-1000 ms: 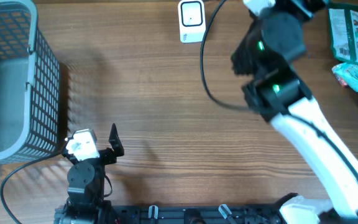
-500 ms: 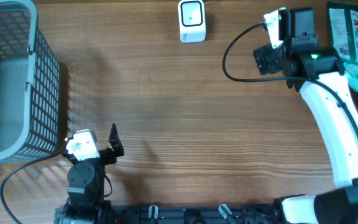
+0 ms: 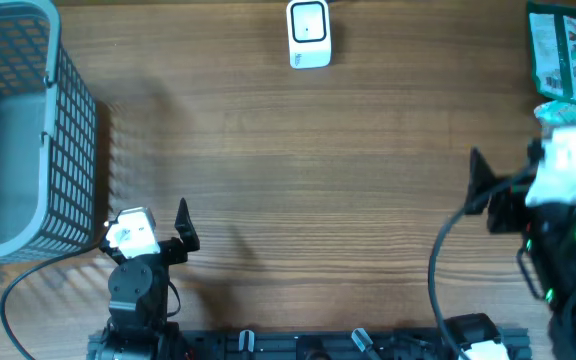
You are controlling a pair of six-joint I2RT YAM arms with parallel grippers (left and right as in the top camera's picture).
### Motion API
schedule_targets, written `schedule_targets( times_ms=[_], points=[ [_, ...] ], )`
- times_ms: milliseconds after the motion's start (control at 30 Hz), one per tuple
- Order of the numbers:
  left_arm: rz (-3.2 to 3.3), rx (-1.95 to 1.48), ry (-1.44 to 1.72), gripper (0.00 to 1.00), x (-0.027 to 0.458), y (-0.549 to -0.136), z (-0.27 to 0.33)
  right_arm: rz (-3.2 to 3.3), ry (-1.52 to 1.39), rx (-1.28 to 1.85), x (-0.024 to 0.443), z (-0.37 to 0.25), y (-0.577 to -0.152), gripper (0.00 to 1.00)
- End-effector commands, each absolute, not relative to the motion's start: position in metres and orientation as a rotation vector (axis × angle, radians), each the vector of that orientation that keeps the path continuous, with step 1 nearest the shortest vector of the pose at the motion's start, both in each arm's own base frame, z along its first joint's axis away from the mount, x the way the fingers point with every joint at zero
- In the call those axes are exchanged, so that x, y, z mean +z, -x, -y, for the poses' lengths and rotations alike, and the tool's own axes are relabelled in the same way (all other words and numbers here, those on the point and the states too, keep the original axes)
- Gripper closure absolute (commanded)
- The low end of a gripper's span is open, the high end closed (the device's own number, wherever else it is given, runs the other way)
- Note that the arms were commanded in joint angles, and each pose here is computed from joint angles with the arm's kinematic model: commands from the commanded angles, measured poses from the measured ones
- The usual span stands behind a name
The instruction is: Scan the item barcode
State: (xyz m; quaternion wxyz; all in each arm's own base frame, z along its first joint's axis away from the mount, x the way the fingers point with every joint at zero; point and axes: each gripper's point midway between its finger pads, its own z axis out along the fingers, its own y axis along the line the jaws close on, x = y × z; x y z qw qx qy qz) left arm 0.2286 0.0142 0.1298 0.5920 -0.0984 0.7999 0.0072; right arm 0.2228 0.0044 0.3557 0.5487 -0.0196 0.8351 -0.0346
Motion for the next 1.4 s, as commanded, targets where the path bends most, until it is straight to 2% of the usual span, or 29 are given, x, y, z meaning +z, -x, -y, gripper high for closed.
schedule_targets(
  times_ms=[0,233,367,433,667,867,1000,1367],
  points=[
    [-1.854,-0.002,0.239,0.0,0.13,-0.229,-0.013,-1.768,-0.185,0.011,0.372,0.014,-0.181,0.0],
    [-1.854,-0.002,0.239,0.0,0.13,-0.229,-0.013,-1.465,-0.313,0.127,0.402,0.034,-0.103,0.0],
    [-1.854,-0.002,0.239,0.0,0.13,-0.229,-0.013,-1.361,-0.384,0.196,0.396,0.039,-0.09,0.0],
    [-1.854,-0.002,0.239,0.0,0.13,-0.229,-0.013,-1.362,-0.48,0.205,0.378,0.047,-0.1,0.0],
    [-1.854,-0.002,0.239,0.0,0.13,-0.229,-0.013,-1.37,-0.473,0.302,0.326,0.024,-0.176,0.0],
    [-1.854,-0.002,0.239,0.0,0.13,-0.229,-0.013,-1.366,-0.607,0.401,0.224,0.018,-0.234,0.0],
    [-1.854,-0.002,0.239,0.0,0.13,-0.229,-0.013,-1.409,-0.73,0.375,0.18,0.029,-0.239,0.0],
    [-1.854,-0.002,0.239,0.0,0.13,-0.229,-0.013,-1.493,-0.709,0.321,0.164,0.027,-0.244,0.0]
  ],
)
